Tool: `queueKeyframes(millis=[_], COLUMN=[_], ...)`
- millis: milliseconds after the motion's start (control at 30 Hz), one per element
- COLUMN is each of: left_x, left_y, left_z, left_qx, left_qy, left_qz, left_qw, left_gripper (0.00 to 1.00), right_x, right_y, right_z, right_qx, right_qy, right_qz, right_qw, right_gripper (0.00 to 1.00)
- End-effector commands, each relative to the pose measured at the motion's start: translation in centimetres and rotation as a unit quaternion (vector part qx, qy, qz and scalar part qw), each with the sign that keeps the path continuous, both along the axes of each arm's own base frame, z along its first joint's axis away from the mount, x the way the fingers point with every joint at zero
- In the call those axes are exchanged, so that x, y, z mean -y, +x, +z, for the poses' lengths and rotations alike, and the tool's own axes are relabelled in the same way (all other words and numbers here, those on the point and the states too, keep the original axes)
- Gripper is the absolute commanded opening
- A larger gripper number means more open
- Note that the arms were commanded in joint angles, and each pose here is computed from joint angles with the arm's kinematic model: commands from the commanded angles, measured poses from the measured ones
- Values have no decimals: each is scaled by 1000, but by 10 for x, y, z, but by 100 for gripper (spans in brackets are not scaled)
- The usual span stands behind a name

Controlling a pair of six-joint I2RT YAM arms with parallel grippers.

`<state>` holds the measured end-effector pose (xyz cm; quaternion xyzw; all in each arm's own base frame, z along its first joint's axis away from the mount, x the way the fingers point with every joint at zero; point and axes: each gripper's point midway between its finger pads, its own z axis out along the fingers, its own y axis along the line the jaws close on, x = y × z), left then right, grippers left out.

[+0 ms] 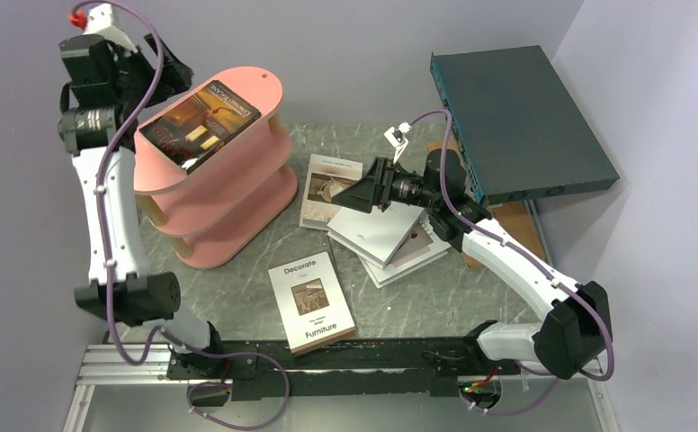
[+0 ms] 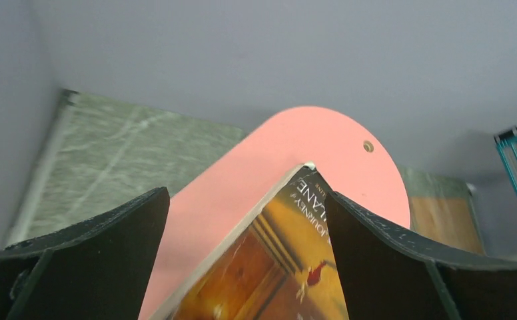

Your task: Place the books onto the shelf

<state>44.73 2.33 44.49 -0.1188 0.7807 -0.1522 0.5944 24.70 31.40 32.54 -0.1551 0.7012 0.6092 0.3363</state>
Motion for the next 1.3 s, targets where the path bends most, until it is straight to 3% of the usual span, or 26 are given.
queueKeyframes(millis=[0, 133, 233, 400, 600, 967, 1267], left_x=[-33, -25, 13, 96, 162, 144, 124], left_y=[-64, -96, -110, -130, -138, -127, -129], left_z=[82, 92, 80, 34, -17, -56, -59], left_qx=[112, 125, 116, 70, 3, -80, -89], left_qy=[53, 77, 84, 74, 72, 129, 164], left_qz=[120, 122, 62, -64, -182, -128, -91], left_qw=[985, 982, 988, 993, 981, 980, 978], left_gripper=[93, 83, 75, 74, 75, 76, 77], right_x=[-4, -7, -8, -10, -9, -9, -10], right_y=[0, 1, 3, 5, 5, 5, 5], right_z=[19, 16, 14, 8, 5, 2, 1], right_qx=[30, 27, 24, 20, 16, 11, 8], right_qy=[22, 21, 22, 18, 16, 15, 15], right_qz=[12, 17, 19, 19, 18, 15, 17], right_qw=[999, 999, 999, 999, 1000, 1000, 1000], right_gripper=[100, 100, 100, 100, 100, 100, 100])
